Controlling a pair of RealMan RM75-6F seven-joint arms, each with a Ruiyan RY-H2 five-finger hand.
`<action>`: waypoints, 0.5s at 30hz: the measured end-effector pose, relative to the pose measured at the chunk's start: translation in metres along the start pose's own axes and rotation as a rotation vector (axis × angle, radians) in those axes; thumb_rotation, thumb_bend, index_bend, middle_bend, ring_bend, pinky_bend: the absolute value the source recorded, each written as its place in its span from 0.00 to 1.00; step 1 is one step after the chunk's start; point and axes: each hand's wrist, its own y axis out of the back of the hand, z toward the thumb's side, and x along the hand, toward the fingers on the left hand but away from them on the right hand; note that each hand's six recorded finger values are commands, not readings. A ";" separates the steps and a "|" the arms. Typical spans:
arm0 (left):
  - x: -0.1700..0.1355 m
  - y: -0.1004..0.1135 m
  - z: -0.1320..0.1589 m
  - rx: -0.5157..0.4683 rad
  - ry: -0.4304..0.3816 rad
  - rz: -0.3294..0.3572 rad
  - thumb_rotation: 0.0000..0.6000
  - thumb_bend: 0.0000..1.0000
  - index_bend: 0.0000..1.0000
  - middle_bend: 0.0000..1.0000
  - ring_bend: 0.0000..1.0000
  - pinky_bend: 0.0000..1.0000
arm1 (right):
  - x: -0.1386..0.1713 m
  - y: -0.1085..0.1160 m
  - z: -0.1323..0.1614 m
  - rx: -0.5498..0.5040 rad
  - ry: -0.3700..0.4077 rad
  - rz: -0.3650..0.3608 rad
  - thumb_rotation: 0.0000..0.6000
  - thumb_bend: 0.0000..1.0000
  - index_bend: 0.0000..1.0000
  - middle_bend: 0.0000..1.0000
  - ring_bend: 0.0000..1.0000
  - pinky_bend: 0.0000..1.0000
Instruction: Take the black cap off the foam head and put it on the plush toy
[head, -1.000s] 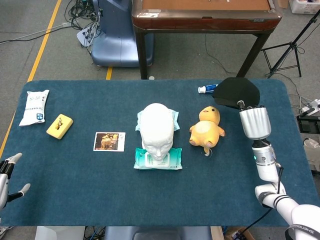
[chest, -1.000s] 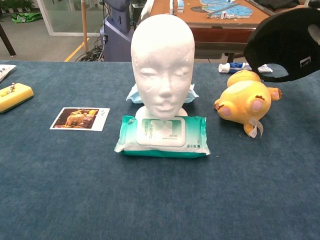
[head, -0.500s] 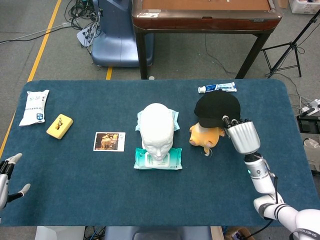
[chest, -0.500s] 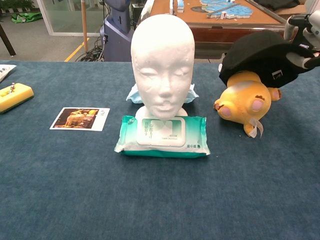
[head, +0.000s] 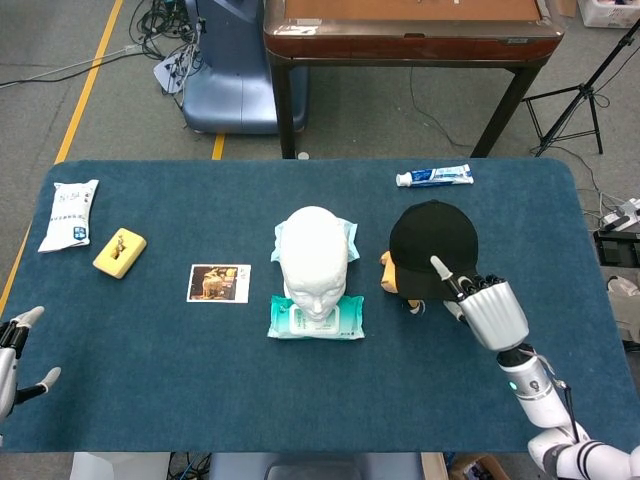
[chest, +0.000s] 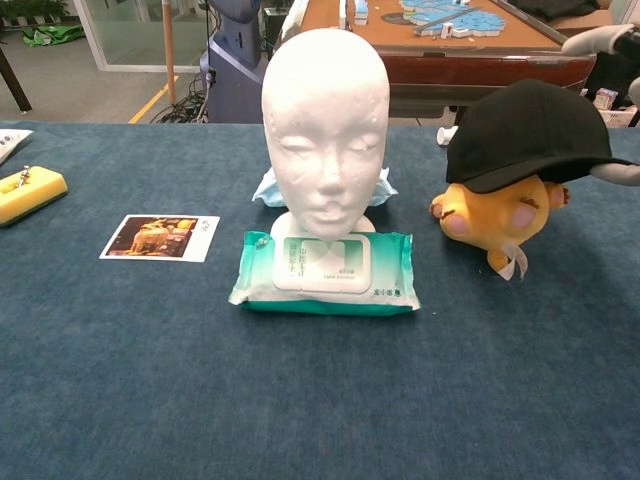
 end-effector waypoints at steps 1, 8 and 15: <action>0.000 0.000 0.000 0.000 0.000 0.000 1.00 0.17 0.14 0.20 0.20 0.50 | 0.003 0.004 0.000 -0.013 0.002 -0.009 1.00 0.00 0.20 0.85 0.87 1.00; -0.001 -0.001 0.001 0.005 -0.001 -0.001 1.00 0.17 0.15 0.20 0.20 0.50 | 0.016 0.017 -0.003 -0.068 -0.005 -0.006 1.00 0.00 0.20 0.83 0.86 1.00; 0.000 0.000 0.000 0.001 0.003 0.003 1.00 0.17 0.14 0.20 0.20 0.50 | 0.025 0.029 -0.012 -0.074 -0.036 -0.013 1.00 0.00 0.32 0.80 0.83 0.99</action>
